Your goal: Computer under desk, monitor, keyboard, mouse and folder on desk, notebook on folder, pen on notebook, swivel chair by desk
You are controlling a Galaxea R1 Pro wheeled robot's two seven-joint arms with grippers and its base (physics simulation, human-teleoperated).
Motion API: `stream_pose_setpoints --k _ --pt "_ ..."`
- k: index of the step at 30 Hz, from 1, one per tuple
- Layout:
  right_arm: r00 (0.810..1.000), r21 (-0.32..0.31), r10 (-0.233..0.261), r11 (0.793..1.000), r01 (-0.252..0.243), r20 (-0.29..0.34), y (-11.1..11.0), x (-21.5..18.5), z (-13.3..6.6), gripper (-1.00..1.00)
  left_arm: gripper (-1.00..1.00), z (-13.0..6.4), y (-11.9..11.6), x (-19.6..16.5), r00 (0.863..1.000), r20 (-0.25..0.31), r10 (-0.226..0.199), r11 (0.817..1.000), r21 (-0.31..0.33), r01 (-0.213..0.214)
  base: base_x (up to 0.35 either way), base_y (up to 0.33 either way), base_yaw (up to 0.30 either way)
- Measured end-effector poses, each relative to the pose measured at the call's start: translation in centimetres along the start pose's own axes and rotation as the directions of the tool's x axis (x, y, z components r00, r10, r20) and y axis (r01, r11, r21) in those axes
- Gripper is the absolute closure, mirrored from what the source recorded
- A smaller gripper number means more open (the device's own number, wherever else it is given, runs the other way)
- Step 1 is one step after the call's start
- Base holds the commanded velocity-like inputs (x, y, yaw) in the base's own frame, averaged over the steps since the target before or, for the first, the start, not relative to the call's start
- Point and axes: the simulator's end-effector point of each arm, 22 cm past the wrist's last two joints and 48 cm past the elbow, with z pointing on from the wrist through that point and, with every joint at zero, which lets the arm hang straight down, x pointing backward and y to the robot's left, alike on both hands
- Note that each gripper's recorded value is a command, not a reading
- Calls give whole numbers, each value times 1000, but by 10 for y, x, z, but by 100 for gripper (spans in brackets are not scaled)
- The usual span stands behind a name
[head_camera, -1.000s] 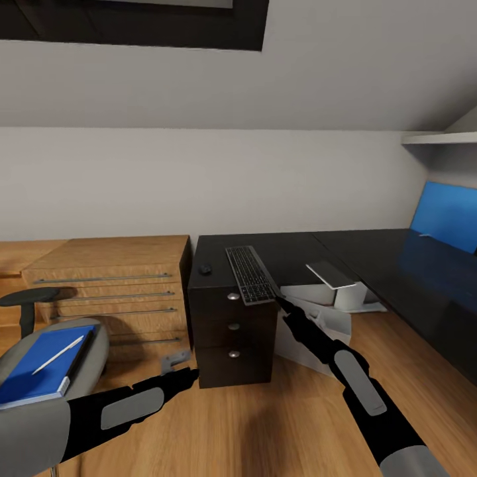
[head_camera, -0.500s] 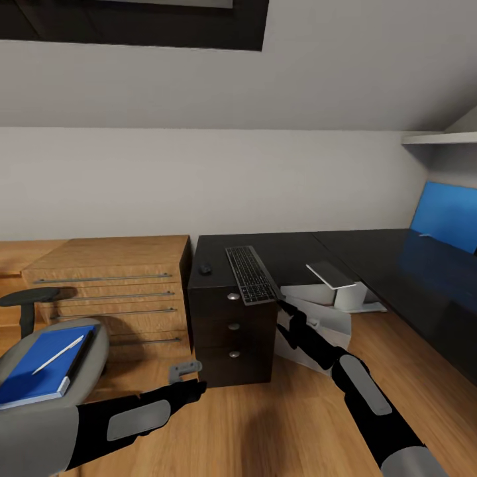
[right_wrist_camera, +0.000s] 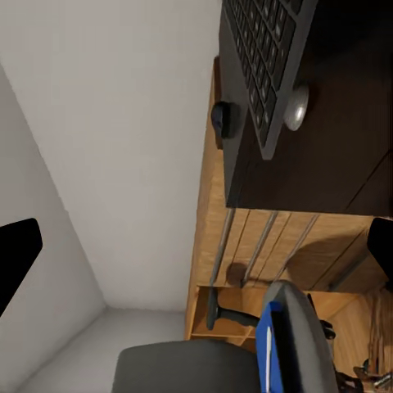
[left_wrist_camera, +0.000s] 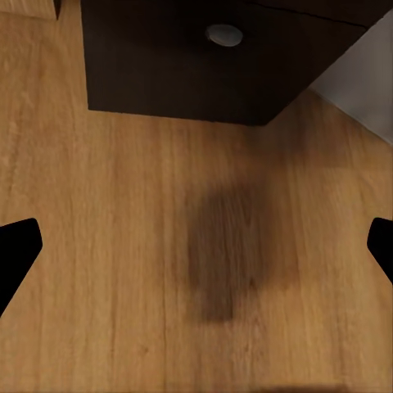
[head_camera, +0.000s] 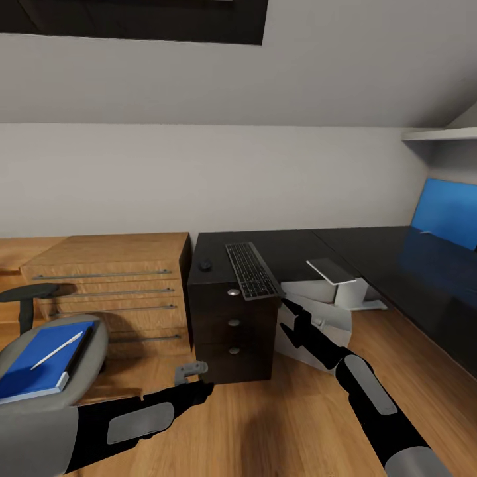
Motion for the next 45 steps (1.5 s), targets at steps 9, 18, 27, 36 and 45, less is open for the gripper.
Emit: stream_pose_setpoints --k 9,18,27,36,45 --pt "1000 3 3 1000 -3 22 -20 -1 -3 -100 -100 12 5 14 1000 0 1 1000 2 -1 0 0 0" --pt "999 6 -2 1000 2 35 -39 -3 -7 -100 -100 23 11 28 1000 1 -3 1000 0 3 0 0 0" --pt "999 18 -16 1000 15 34 -61 -5 -14 -100 -100 34 15 43 1000 0 -3 1000 2 3 0 0 0" --pt "999 19 -19 1000 19 33 -68 -3 -16 -100 -100 38 17 48 1000 1 -3 1000 3 3 0 0 0" --pt "999 7 -13 1000 13 37 -66 -3 -16 -100 -100 35 11 50 1000 -5 -1 1000 24 1 2 0 0"
